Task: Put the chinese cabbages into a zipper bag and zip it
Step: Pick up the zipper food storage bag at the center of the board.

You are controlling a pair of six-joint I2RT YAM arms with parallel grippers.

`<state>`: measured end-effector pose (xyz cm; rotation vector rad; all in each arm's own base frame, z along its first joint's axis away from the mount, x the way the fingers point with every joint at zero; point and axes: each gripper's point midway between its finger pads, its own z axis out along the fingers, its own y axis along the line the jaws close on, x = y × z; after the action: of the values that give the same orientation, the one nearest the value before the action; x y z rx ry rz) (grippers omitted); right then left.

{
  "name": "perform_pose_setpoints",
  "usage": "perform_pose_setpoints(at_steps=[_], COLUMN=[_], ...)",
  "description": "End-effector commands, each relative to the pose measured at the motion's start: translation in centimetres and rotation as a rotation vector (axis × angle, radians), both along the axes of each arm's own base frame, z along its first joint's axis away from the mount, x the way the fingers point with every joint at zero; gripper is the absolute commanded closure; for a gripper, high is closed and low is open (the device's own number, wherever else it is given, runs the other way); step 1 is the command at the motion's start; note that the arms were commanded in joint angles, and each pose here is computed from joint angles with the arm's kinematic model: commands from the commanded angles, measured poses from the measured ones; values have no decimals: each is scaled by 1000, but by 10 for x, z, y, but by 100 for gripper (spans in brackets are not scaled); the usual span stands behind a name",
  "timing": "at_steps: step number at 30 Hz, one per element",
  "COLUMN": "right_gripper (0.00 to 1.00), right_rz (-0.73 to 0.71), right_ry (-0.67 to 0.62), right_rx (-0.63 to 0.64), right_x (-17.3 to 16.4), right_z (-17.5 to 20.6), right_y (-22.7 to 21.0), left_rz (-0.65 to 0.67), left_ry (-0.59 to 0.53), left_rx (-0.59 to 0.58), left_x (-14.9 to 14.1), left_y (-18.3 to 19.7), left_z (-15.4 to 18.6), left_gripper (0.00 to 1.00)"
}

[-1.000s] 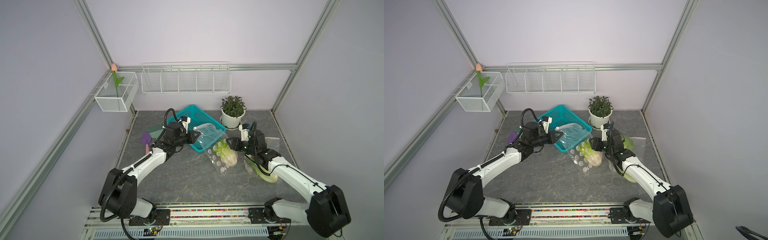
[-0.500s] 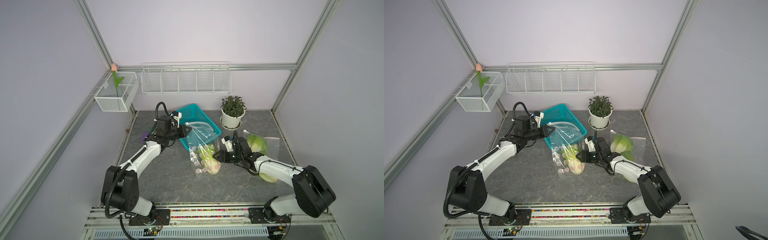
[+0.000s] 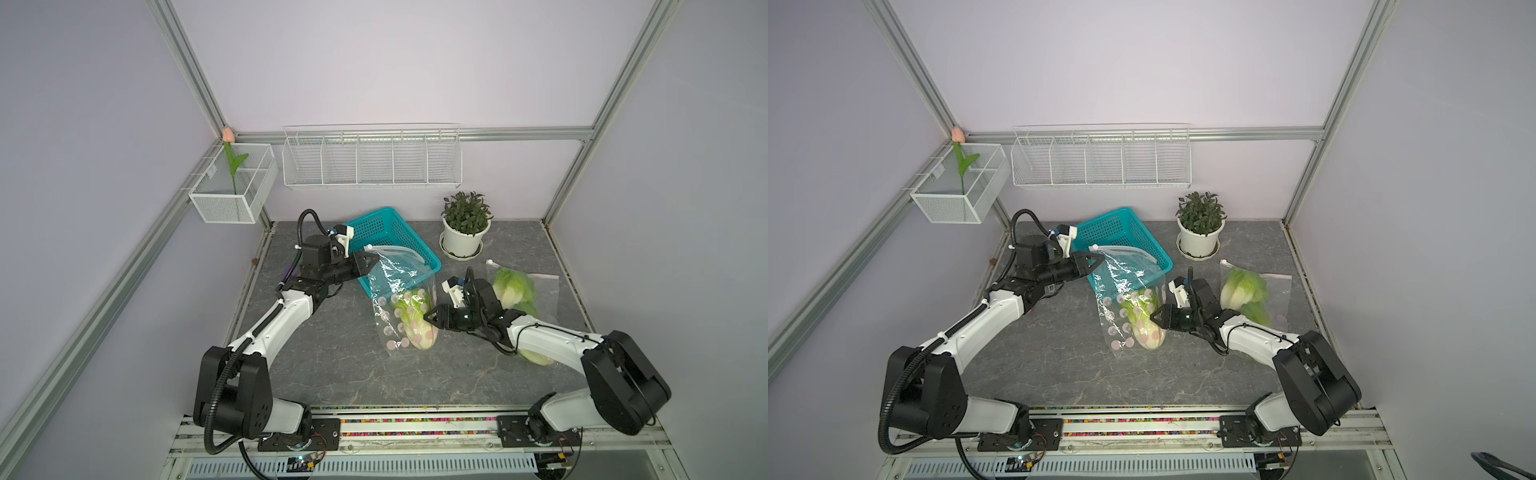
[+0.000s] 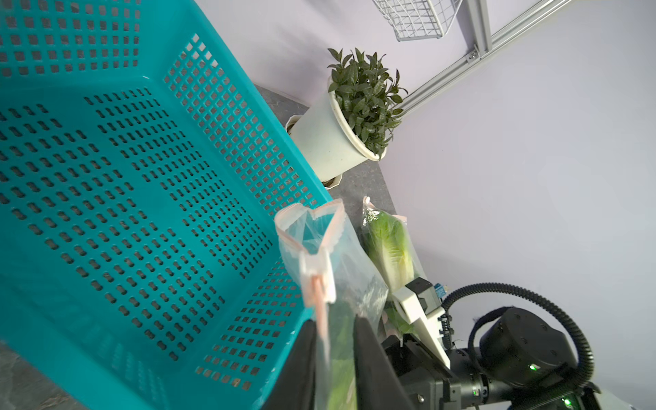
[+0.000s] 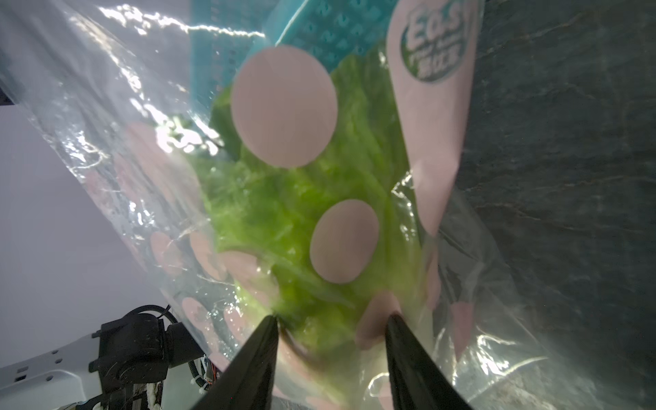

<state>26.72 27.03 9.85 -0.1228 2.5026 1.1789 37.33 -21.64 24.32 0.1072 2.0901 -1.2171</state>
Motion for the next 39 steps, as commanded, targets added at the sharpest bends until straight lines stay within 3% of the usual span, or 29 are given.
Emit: perform_pose_setpoints(at_steps=[1, 5, 14, 20, 22, 25, 29, 33, 39], right_gripper=[48, 48, 49, 47, 48, 52, 56, 57, 57], right_rz=[-3, -2, 21, 54, 81, 168, 379, 537, 654], right_ry=[3, 4, -39, -333, -472, -632, -813, -897, -881], right_rx=[23, 30, 26, -83, -68, -5, 172, 287, 343], right_x=[-1, 0, 3, 38, 56, 69, 63, 57, 52], right_z=[1, 2, 15, 87, 133, 187, 235, 271, 288], right_y=[4, 5, 6, -22, -21, -11, 12, 20, 24], left_rz=[15, 1, -2, -87, -158, -320, -522, -633, -734], left_ry=[-45, -46, -67, -164, -188, -226, -259, -328, -334], left_rx=[-40, -38, -35, 42, 79, 162, 206, 223, 309], left_x=[-1, 2, 5, 6, 0, -23, -57, -83, -106], left_y=[7, 5, 6, -1, -10, -33, -59, -67, -65], left_z=[15, 18, 20, 39, 50, 63, 78, 96, 96], left_gripper=[81, 92, 100, 100, 100, 100, 100, 100, 100])
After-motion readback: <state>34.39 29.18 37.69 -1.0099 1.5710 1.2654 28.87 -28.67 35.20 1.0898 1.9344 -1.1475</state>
